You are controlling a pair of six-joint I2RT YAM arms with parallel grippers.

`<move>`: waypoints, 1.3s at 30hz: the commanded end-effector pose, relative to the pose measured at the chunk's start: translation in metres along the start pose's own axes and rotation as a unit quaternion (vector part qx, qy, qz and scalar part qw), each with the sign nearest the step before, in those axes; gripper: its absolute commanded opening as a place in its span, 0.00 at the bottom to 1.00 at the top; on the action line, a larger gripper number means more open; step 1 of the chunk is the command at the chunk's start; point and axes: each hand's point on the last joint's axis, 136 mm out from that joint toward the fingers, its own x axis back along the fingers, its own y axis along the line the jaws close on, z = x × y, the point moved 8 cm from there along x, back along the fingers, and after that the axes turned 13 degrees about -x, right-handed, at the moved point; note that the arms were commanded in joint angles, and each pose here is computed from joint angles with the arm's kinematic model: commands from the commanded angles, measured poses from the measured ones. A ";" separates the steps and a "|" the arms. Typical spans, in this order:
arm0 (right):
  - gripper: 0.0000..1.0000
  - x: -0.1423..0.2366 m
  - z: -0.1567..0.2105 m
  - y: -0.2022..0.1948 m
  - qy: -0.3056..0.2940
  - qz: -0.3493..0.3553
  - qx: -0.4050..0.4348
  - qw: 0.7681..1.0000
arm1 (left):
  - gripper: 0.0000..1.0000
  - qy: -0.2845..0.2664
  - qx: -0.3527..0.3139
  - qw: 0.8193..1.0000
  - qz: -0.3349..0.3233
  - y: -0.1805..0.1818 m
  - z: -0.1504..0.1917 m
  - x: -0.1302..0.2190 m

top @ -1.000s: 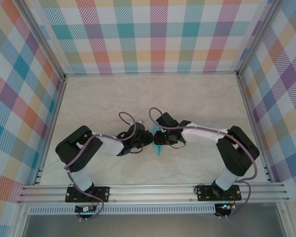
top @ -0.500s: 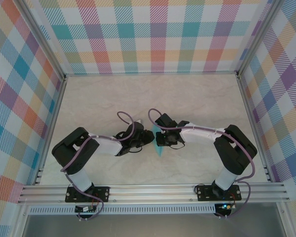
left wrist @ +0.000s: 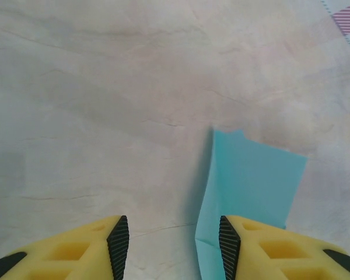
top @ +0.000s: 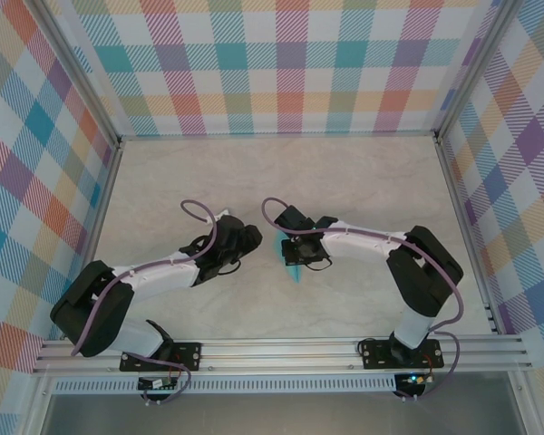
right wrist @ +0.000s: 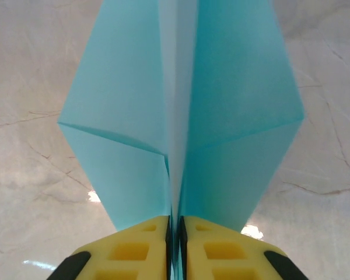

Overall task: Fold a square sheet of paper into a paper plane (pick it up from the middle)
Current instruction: Move the paper plane to the center of the table.

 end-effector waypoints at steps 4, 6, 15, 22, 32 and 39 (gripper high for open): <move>0.20 -0.008 0.003 0.004 0.006 0.037 0.013 0.999 | 0.48 0.010 0.003 0.998 -0.057 0.023 0.007 0.005; 0.20 -0.009 0.003 0.006 0.006 0.039 0.014 0.999 | 0.49 0.012 0.003 0.998 -0.058 0.024 0.008 0.004; 0.21 -0.016 0.007 0.012 0.004 0.060 0.025 0.998 | 0.49 0.014 0.004 0.998 -0.063 0.026 0.008 0.005; 0.18 -0.025 0.010 0.013 0.004 0.089 0.030 0.996 | 0.52 0.013 0.006 0.997 -0.079 0.030 0.007 0.009; 0.07 -0.009 -0.003 0.023 -0.033 0.115 0.053 0.991 | 0.67 0.013 0.003 0.988 -0.154 0.046 0.004 0.023; 0.06 -0.002 -0.038 0.037 -0.077 0.120 0.067 0.987 | 0.76 0.015 -0.010 0.979 -0.204 0.059 0.006 0.038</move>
